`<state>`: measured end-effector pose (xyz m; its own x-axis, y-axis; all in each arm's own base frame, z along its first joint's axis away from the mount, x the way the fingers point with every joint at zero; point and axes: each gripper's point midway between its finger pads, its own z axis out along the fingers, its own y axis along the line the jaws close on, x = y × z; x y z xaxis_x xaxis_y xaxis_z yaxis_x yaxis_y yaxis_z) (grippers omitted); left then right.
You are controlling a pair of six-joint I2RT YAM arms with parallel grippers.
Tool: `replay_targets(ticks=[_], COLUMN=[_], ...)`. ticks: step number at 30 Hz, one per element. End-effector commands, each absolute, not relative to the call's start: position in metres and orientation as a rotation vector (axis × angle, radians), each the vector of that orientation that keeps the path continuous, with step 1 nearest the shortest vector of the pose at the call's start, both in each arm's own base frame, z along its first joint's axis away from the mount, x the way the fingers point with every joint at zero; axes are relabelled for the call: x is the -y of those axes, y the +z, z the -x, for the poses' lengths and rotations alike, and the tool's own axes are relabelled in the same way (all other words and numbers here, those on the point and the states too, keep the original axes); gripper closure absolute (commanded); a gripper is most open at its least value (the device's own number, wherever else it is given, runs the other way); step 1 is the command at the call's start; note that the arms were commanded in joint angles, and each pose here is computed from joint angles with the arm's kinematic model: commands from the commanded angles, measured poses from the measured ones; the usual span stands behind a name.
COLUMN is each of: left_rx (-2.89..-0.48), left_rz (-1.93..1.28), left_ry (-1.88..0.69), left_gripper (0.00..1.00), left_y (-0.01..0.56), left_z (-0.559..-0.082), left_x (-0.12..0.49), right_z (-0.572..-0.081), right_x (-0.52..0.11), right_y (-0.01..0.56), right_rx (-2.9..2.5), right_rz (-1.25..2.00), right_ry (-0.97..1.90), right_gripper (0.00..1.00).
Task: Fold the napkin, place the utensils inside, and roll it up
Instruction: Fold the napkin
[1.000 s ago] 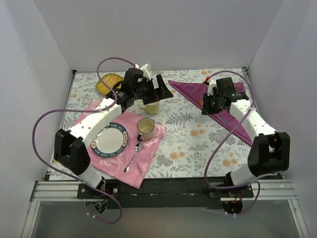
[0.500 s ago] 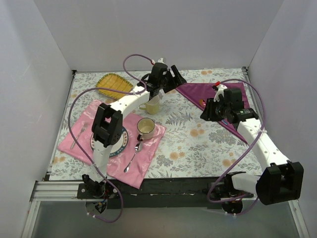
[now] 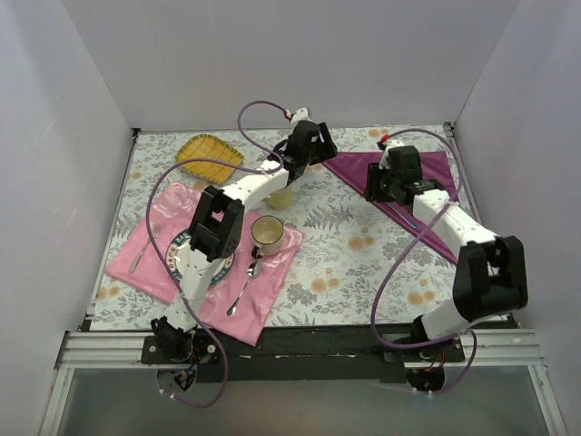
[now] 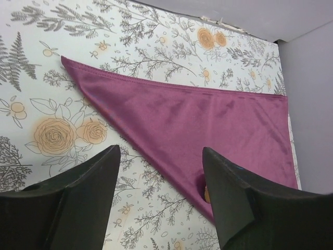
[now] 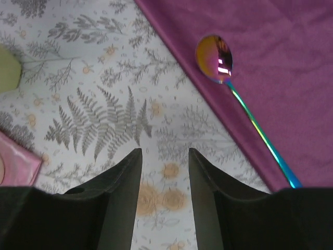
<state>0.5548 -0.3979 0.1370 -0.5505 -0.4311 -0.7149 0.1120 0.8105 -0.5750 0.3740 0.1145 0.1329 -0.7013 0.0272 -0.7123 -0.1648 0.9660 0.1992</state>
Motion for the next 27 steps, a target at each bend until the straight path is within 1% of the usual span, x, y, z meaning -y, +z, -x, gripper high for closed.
replay_targets(ticks=[1, 2, 3, 6, 7, 8, 9, 10, 11, 12, 13, 14, 15, 17, 19, 20, 22, 23, 27], left_rx=[-1.845, -1.866, -1.848, -1.917, -1.900, -1.907, -1.950, -1.912, -1.921, -1.942, -1.910, -1.913, -1.940, -1.939, -1.983, -2.001, -2.018, -2.035, -2.039], left_rz=[0.159, 0.154, 0.163, 0.222, 0.269, 0.298, 0.320, 0.359, 0.363, 0.368, 0.392, 0.381, 0.389, 0.419, 0.440, 0.447, 0.444, 0.459, 0.444], left_ry=[-0.685, -0.673, -0.685, -0.649, -0.644, -0.640, -0.620, -0.629, -0.631, -0.617, -0.616, -0.640, -0.632, -0.636, -0.646, -0.658, -0.699, -0.700, -0.756], left_gripper=[0.35, 0.34, 0.33, 0.31, 0.31, 0.31, 0.31, 0.30, 0.30, 0.30, 0.30, 0.30, 0.30, 0.30, 0.30, 0.30, 0.30, 0.30, 0.30], left_y=[0.269, 0.265, 0.286, 0.280, 0.299, 0.301, 0.284, 0.305, 0.304, 0.294, 0.308, 0.312, 0.300, 0.304, 0.295, 0.289, 0.285, 0.277, 0.283], left_z=[-0.543, -0.539, -0.532, -0.521, -0.517, -0.513, -0.506, -0.501, -0.496, -0.488, -0.484, -0.476, -0.471, -0.463, -0.458, -0.456, -0.452, -0.450, -0.438], left_x=[0.373, 0.368, 0.358, 0.323, 0.298, 0.285, 0.273, 0.249, 0.241, 0.230, 0.211, 0.207, 0.201, 0.188, 0.185, 0.186, 0.190, 0.189, 0.193], right_z=[-0.442, -0.457, -0.463, -0.483, -0.488, -0.504, -0.509, -0.513, -0.521, -0.533, -0.538, -0.544, -0.555, -0.564, -0.573, -0.578, -0.586, -0.588, -0.603], right_x=[-0.151, -0.159, -0.167, -0.203, -0.208, -0.218, -0.226, -0.229, -0.235, -0.247, -0.249, -0.250, -0.255, -0.257, -0.262, -0.264, -0.266, -0.269, -0.272], right_y=[0.173, 0.173, 0.172, 0.170, 0.168, 0.168, 0.166, 0.161, 0.144, 0.160, 0.157, 0.133, 0.146, 0.125, 0.127, 0.117, 0.115, 0.102, 0.095], right_rx=[-2.111, -2.097, -2.089, -2.033, -2.034, -2.028, -2.029, -2.046, -2.076, -2.041, -2.056, -2.094, -2.059, -2.078, -2.051, -2.051, -2.025, -2.033, -2.003], right_rz=[0.289, 0.316, 0.348, 0.448, 0.461, 0.462, 0.470, 0.472, 0.481, 0.478, 0.488, 0.502, 0.505, 0.527, 0.548, 0.557, 0.587, 0.604, 0.608], right_ry=[0.204, 0.175, 0.157, 0.107, 0.099, 0.086, 0.082, 0.073, 0.063, 0.073, 0.058, 0.023, 0.012, -0.020, -0.033, -0.045, -0.060, -0.066, -0.097], right_gripper=[0.50, 0.50, 0.50, 0.47, 0.47, 0.47, 0.46, 0.46, 0.45, 0.45, 0.44, 0.44, 0.44, 0.43, 0.42, 0.41, 0.40, 0.39, 0.37])
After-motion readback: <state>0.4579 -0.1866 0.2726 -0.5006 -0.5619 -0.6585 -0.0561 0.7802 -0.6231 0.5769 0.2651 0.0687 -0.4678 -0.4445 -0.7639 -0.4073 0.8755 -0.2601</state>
